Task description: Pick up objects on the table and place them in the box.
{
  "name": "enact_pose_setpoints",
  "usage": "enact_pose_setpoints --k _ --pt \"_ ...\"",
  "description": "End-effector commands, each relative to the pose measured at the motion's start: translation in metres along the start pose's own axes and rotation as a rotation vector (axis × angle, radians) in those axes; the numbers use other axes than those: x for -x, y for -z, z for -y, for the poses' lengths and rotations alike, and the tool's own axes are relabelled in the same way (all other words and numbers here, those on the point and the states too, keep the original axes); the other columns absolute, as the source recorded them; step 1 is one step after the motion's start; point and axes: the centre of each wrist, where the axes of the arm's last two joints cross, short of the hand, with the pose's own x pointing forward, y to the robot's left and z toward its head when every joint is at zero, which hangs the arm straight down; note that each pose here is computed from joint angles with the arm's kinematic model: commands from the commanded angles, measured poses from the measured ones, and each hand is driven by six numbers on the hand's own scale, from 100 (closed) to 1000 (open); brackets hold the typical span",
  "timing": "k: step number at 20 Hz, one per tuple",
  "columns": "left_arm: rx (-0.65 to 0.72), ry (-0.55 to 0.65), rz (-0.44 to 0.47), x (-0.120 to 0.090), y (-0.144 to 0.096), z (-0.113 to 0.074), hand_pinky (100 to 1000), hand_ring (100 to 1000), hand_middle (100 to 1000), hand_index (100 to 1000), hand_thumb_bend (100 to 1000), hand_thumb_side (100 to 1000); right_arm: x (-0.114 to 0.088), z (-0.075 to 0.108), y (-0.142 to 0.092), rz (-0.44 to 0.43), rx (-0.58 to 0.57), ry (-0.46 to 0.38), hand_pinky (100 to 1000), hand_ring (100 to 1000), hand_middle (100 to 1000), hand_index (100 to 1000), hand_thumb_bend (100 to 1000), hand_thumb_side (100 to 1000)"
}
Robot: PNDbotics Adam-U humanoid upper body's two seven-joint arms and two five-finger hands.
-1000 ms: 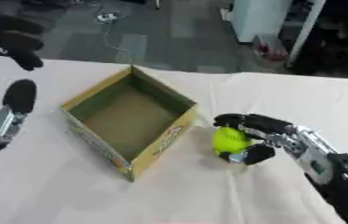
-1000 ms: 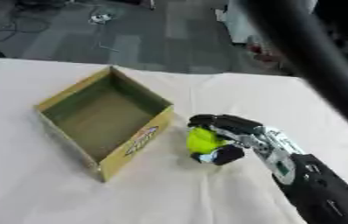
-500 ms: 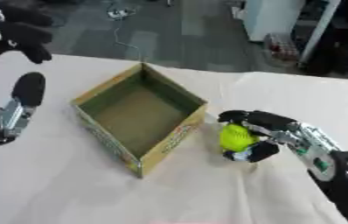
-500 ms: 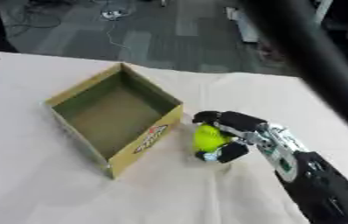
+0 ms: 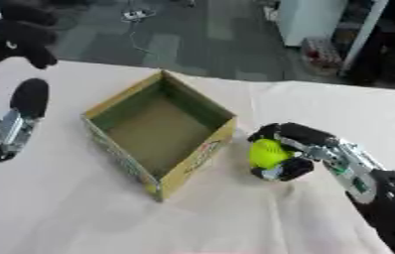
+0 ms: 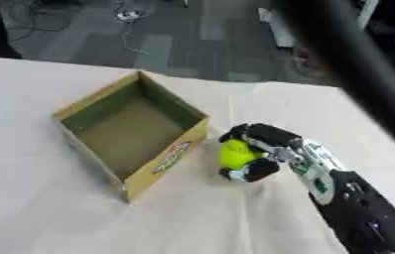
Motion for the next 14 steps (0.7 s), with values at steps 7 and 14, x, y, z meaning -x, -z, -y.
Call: enact_pose_setpoints --k 7,14 --pt "0.004 0.014 0.017 -0.003 0.002 -0.005 444 537 723 739 100 717 -0.006 0.010 -0.007 0.022 0.241 0.014 100 100 100 113 100 430" --pt "0.013 0.015 0.003 -0.002 -0.001 -0.005 444 537 723 739 100 717 -0.020 0.031 -0.011 0.025 0.279 0.040 100 100 100 109 100 478"
